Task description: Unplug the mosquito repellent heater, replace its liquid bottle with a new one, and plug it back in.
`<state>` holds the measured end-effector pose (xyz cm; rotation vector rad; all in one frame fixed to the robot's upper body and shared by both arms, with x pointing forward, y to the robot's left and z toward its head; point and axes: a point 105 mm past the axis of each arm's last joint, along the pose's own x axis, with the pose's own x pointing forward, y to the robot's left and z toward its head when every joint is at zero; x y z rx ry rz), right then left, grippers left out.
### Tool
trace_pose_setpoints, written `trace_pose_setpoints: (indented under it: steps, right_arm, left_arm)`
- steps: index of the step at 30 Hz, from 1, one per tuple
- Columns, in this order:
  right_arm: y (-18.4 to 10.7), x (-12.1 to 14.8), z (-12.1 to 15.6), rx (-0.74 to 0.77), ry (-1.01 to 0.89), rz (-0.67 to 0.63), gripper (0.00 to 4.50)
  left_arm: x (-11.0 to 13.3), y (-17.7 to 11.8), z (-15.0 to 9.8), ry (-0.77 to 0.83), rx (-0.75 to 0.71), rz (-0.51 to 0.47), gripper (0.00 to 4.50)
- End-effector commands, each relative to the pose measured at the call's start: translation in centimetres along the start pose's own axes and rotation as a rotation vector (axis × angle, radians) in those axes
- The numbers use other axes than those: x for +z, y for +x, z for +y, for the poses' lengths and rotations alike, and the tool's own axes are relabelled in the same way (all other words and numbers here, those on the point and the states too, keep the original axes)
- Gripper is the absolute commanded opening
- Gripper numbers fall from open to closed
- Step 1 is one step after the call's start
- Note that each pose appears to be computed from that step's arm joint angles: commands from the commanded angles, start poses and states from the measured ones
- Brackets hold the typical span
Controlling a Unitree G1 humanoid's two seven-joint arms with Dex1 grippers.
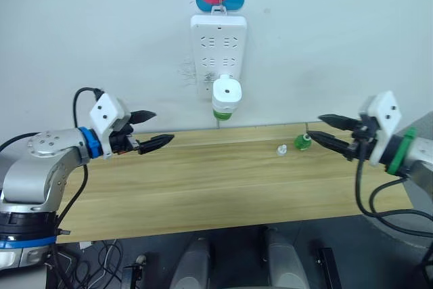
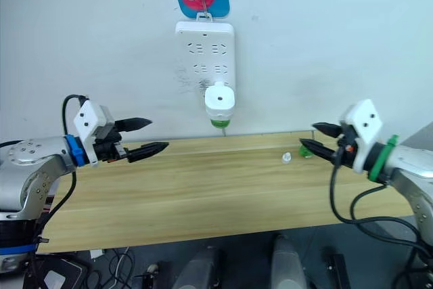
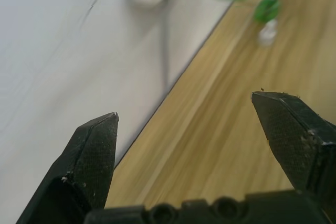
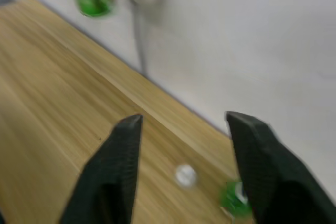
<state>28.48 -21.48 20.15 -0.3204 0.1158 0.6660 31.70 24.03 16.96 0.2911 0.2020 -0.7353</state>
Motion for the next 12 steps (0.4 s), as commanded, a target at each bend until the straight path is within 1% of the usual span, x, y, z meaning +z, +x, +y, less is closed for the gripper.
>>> trace_pose_setpoints:
  steps: [1,2,3,7,12]
  right_arm:
    - [-2.0,-0.1,-2.9,-0.115,-0.064,-0.008,4.0]
    - [-2.3,-0.2,-3.3,-0.133,-0.065,-0.008,4.36]
    - [-2.5,-0.4,-3.6,-0.136,-0.065,-0.002,4.48]
    - [-2.6,-1.4,-3.7,-0.131,-0.054,0.015,4.48]
    - [-1.7,-1.7,-2.9,-0.101,-0.042,0.02,4.48]
  left_arm:
    - [-0.7,-0.8,0.5,0.041,0.062,-0.005,4.5]
    - [-0.8,-0.9,0.6,0.04,0.074,-0.009,4.5]
    - [-0.8,-1.0,0.9,0.039,0.092,-0.014,4.5]
    - [-0.7,-1.0,1.2,0.033,0.116,-0.033,4.5]
    - [-0.8,-1.2,1.1,0.038,0.117,-0.013,4.5]
